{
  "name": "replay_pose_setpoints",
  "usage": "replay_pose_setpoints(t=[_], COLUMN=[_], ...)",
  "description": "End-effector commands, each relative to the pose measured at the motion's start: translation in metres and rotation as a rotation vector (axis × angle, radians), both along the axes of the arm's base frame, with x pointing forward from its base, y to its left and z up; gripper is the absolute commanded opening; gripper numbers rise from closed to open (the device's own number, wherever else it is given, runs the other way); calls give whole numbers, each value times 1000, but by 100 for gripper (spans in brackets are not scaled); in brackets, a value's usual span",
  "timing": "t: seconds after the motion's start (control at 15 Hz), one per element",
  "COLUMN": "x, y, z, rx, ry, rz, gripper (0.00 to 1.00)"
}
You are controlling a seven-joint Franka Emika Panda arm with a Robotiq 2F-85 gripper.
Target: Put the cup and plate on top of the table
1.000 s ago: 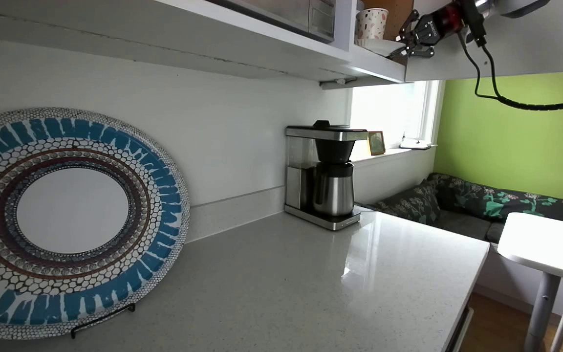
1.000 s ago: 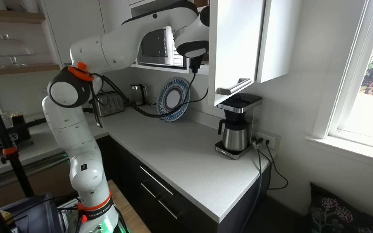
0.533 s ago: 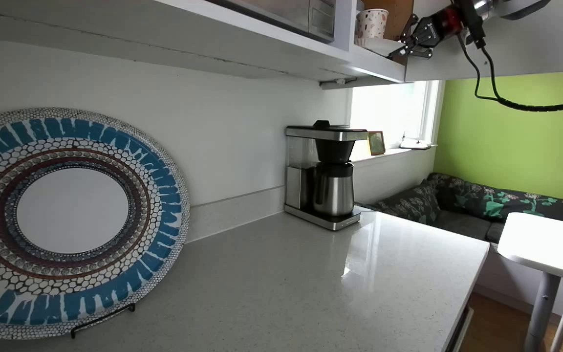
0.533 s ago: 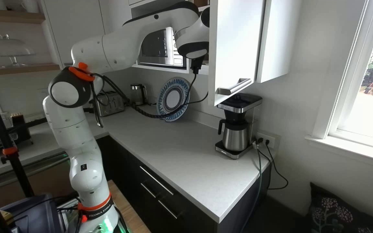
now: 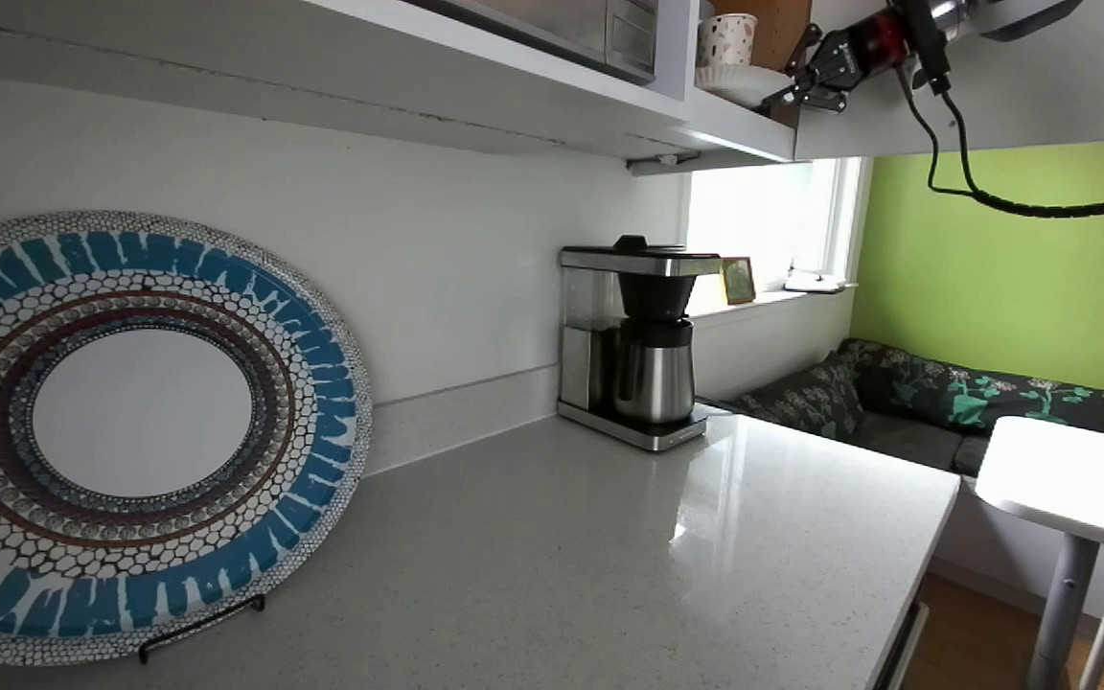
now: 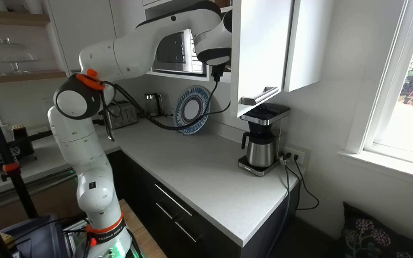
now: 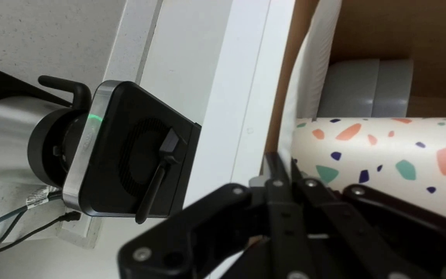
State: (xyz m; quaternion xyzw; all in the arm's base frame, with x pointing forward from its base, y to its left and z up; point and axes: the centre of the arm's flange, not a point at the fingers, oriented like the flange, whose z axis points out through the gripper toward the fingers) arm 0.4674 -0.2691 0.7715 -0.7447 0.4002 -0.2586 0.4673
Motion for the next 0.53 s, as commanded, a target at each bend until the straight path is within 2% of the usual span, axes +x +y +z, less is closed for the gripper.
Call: replay_pose_setpoints(t=[0.0,0.47], x=[-4,-9], y=[-1,2], z=[-5,-8], rx=[34,4], ry=[-25,-30], rz=[27,38], gripper=[0,0])
